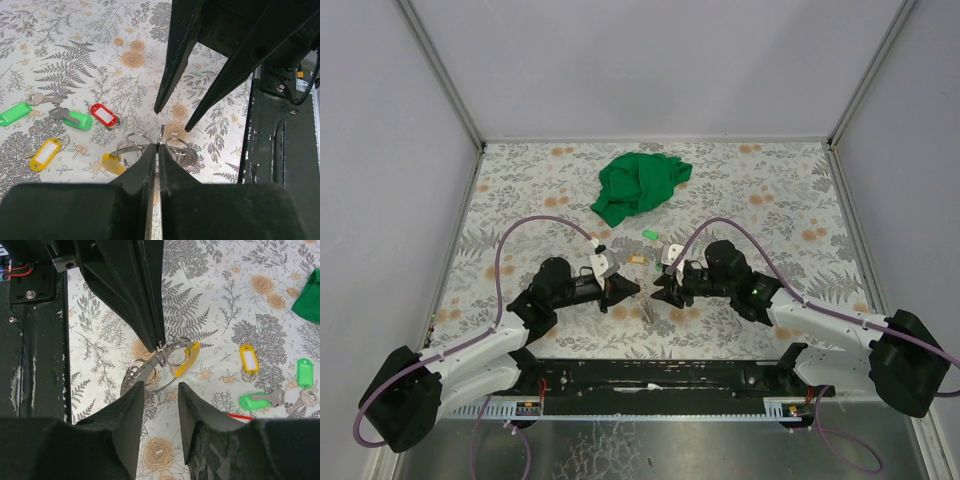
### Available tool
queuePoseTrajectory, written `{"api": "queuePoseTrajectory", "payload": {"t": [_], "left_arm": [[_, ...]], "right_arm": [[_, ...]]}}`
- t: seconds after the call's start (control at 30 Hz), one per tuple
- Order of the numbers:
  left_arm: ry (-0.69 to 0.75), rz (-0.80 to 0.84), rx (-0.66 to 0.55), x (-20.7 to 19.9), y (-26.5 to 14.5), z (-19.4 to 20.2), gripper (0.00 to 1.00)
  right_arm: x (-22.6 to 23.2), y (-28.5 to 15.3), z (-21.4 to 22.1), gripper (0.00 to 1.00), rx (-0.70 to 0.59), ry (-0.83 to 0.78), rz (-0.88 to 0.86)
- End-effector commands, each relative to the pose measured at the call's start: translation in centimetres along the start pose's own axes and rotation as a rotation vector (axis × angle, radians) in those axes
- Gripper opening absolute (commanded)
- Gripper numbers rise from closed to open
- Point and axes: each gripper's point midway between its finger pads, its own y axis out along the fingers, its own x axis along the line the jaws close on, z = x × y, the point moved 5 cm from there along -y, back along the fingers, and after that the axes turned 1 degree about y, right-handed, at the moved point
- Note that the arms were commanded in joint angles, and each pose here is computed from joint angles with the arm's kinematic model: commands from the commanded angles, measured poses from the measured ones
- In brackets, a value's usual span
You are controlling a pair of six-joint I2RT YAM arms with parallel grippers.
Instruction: Put the keys on the keyring
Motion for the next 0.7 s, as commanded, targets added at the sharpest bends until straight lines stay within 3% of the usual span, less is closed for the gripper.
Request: {"api": "queuePoseTrajectory", "payload": {"t": [0.0,0.5,0.67], "left_arm": [[0.038,-0.013,-0.018,0.3,0.5,-1.3,0.0],[0.03,-0.016,-0.029,0.3,0.5,-1.3,0.0],[0.028,-0.009,-0.028,0.2,0.5,-1.3,0.0]], "right_arm": [[-0.7,0.4,-3.3,0.39,-0.102,-0.059,-0.004],[-0.9,2.0,-3.6,0.3,-0.153,-0.037,-0.037],[-1.0,2.2,-3.5,0.19,-0.15,-0.034,-0.039]]}}
